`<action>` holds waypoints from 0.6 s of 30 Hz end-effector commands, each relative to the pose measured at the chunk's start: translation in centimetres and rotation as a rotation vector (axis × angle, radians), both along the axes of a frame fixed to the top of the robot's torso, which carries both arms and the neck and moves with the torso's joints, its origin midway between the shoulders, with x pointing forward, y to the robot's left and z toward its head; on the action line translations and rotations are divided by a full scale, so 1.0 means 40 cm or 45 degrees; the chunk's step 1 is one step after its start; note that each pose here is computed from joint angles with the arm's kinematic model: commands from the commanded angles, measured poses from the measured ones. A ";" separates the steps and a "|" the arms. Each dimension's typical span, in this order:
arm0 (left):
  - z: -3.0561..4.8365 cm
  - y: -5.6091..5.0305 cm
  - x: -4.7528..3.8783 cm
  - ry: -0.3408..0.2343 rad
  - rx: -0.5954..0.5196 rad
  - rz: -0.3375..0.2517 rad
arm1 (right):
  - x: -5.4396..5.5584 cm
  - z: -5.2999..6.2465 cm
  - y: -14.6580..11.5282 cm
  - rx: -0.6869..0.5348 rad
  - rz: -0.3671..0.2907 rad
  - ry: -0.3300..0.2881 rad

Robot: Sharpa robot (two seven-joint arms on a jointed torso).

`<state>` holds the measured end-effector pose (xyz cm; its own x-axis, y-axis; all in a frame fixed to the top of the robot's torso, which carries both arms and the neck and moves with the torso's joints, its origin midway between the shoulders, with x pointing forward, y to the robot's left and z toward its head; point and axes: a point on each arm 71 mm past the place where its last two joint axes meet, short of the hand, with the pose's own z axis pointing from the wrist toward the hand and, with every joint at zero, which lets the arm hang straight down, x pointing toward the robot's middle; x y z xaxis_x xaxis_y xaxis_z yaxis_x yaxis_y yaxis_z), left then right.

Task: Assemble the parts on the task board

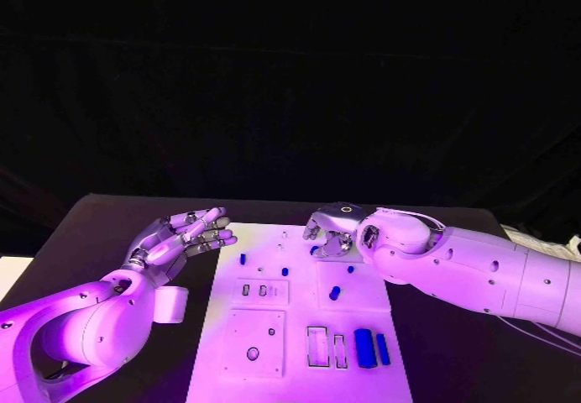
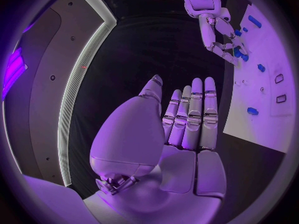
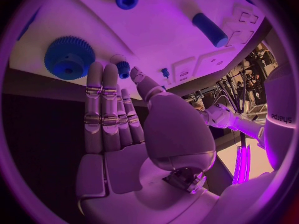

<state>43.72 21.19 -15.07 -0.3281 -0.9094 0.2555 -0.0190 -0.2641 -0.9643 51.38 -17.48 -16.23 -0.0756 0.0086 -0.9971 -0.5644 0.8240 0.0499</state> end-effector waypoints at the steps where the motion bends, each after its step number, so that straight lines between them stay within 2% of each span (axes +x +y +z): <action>1: 0.004 -0.004 -0.001 -0.005 -0.017 -0.025 | 0.001 -0.003 -0.003 -0.019 -0.006 0.012; 18: 0.003 0.000 0.002 0.000 -0.013 -0.021 | 0.002 -0.013 -0.017 -0.042 -0.017 0.062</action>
